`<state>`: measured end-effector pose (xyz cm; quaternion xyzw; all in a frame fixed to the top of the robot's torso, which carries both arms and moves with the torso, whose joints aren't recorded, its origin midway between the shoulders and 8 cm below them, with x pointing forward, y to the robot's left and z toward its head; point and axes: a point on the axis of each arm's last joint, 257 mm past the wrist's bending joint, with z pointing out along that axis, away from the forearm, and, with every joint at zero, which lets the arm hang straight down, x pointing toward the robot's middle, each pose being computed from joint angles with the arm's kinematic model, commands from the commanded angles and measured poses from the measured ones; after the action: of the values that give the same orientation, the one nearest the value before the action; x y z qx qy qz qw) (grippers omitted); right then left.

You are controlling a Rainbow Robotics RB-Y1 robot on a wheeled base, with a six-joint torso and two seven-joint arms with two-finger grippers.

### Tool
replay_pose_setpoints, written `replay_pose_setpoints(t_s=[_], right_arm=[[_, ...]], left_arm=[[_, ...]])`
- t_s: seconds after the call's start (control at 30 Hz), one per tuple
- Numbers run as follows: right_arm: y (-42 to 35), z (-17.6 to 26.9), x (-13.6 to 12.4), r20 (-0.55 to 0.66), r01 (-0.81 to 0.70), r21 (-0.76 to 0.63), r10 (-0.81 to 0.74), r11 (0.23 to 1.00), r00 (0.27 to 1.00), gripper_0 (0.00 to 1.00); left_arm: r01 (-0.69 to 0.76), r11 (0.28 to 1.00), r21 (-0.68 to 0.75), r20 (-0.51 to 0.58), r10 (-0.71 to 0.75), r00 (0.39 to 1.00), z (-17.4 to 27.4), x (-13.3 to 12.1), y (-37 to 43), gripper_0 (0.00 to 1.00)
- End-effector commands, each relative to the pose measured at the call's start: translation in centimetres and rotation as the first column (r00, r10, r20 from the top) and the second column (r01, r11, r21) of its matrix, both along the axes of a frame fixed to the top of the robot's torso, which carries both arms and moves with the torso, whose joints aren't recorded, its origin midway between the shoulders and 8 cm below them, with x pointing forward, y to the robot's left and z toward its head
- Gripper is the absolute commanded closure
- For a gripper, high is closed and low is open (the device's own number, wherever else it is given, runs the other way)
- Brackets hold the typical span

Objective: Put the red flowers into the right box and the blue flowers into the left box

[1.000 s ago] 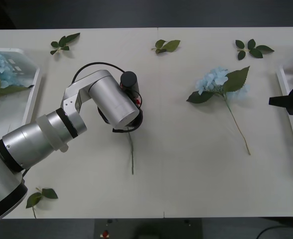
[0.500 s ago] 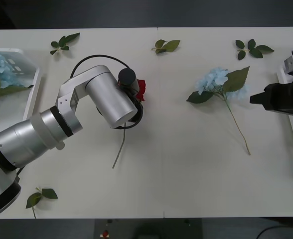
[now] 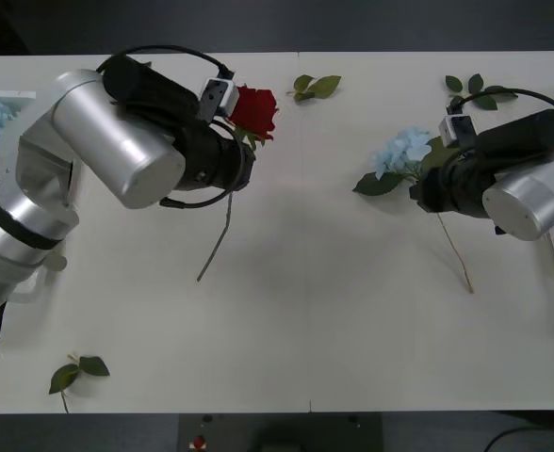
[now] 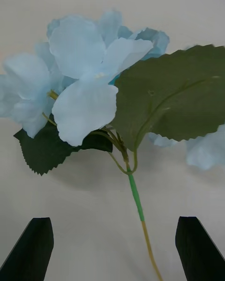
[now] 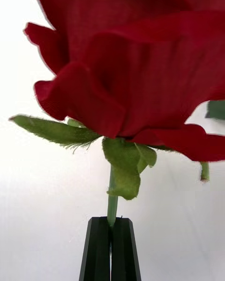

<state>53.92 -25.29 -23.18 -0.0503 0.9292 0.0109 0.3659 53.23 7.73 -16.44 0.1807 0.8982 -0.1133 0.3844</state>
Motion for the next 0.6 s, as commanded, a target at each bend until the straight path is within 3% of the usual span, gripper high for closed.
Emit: replay_pose_setpoints(t_s=[0.03,0.3,0.6], right_arm=[[-0.2,0.7,1.4,0.041,0.005,-0.012,-0.005,1.000,0.999,0.24],[-0.9,-1.0,1.9,0.043,-0.007,-0.047,0.009,0.999,0.999,0.24],[-1.3,-1.3,2.0,0.044,-0.023,-0.064,0.026,0.998,0.999,0.24]], left_arm=[[0.099,0.990,-0.098,0.050,-0.095,0.994,3.5,-1.3,-1.6,1.00],[0.252,0.930,-0.267,0.090,-0.236,0.967,7.3,-3.7,-3.0,1.00],[0.419,0.781,-0.463,0.137,-0.404,0.904,11.5,-7.7,-5.3,1.00]])
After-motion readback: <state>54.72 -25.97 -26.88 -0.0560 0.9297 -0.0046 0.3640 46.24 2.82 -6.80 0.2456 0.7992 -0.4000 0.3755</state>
